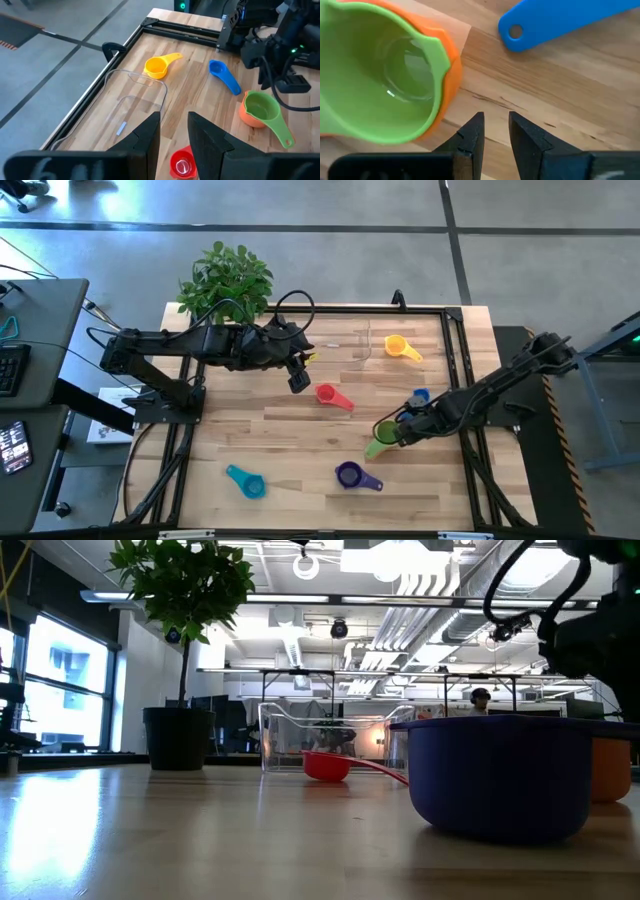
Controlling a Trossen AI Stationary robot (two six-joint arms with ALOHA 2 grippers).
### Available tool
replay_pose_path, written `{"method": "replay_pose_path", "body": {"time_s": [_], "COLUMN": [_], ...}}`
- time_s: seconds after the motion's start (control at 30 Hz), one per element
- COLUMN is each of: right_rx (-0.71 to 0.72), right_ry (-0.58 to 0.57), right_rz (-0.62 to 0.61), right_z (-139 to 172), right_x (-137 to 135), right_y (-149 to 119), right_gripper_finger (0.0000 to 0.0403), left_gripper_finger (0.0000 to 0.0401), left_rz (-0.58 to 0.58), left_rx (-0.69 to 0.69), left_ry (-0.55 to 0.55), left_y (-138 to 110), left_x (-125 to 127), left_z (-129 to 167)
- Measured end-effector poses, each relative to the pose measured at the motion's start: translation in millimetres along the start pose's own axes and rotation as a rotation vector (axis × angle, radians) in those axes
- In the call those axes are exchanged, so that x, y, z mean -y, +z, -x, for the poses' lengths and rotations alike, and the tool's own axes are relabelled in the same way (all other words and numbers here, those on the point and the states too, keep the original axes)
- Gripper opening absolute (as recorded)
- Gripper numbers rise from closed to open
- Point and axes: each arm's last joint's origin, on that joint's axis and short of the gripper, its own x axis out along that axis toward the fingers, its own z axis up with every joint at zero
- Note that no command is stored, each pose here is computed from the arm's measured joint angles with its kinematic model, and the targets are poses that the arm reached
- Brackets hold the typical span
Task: Nest measuring cups in basket
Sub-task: Stack the green measuring cup on top of the orange measuring cup
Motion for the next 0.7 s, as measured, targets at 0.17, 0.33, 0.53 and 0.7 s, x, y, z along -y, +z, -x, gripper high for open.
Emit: {"method": "replay_pose_path", "body": {"time_s": [0.17,0.33,0.53,0.7], "right_rx": [0.01,0.04,0.062,0.08], "right_ry": [-0.001,0.02,0.072,0.081], "right_rz": [-0.03,-0.05,-0.051,-0.045], "right_z": [-7.7,-9.0,-8.8,-8.6], "right_x": [4.8,3.4,-1.8,-2.4], "right_y": [2.0,10.1,20.6,29.7], "right_gripper_finger": [0.0079,0.0079,0.0079,0.0079], "left_gripper_finger": [0.009,0.009,0.009,0.009], "left_rz": [0.0,-0.024,-0.027,-0.027], "left_rx": [0.0,0.0,-0.001,-0.003], "left_ry": [0.0,0.0,0.0,0.001], "left_y": [0.0,0.0,-0.1,-0.3], "left_x": [0.0,0.0,0.0,0.0], "left_z": [0.0,0.0,0.0,-0.1]}}
